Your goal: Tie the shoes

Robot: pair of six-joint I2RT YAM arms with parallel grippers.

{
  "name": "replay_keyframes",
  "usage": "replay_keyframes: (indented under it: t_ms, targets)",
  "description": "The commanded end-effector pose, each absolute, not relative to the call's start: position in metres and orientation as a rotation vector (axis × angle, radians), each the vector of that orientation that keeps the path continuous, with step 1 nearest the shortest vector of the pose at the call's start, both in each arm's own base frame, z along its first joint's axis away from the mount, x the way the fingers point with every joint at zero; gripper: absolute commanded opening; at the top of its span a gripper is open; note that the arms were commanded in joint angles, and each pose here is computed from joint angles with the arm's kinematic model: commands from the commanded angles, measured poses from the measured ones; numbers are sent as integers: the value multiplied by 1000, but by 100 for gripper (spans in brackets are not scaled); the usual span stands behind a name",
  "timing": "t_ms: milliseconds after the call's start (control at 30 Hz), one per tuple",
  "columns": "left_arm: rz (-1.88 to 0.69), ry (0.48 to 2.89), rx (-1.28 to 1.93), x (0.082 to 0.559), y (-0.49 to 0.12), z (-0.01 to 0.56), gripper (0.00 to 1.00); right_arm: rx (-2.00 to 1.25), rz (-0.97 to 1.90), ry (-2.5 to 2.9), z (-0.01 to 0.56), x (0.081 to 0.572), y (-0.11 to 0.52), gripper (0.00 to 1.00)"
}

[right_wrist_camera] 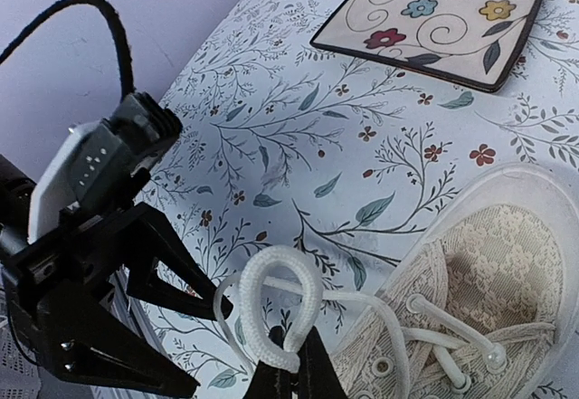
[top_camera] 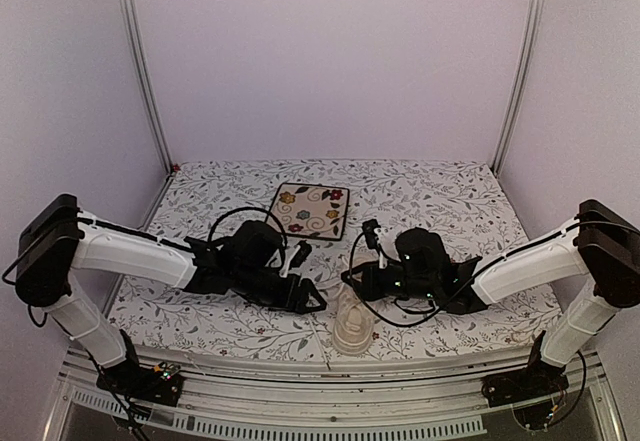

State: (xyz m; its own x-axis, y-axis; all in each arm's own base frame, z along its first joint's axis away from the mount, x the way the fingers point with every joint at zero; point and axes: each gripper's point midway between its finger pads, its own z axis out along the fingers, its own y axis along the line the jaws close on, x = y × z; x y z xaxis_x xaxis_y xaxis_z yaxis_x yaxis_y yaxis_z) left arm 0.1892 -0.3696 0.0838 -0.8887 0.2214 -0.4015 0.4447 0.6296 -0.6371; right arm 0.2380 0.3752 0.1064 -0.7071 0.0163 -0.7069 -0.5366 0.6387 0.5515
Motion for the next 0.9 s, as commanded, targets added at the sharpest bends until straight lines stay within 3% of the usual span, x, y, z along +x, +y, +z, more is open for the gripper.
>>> replay_keyframes:
  t_ms: [0,200,567,633,867]
  targets:
    - [-954,2669,408,191,-345,47,63,-395,1052,2111,120,242,375,2]
    - [-932,2685,350,190,-339,33,62,-401,1052,2112,118,241,375,2]
    - [-874,2736,292,195,-346,1,46,-395,1066,2101,118,241,376,2]
    - [-784,2764,293,196,-342,-8,41,-393,1070,2096,119,241,375,2]
    - [-292,2827,413,196,-320,-37,39,-388,1076,2085,119,239,372,2]
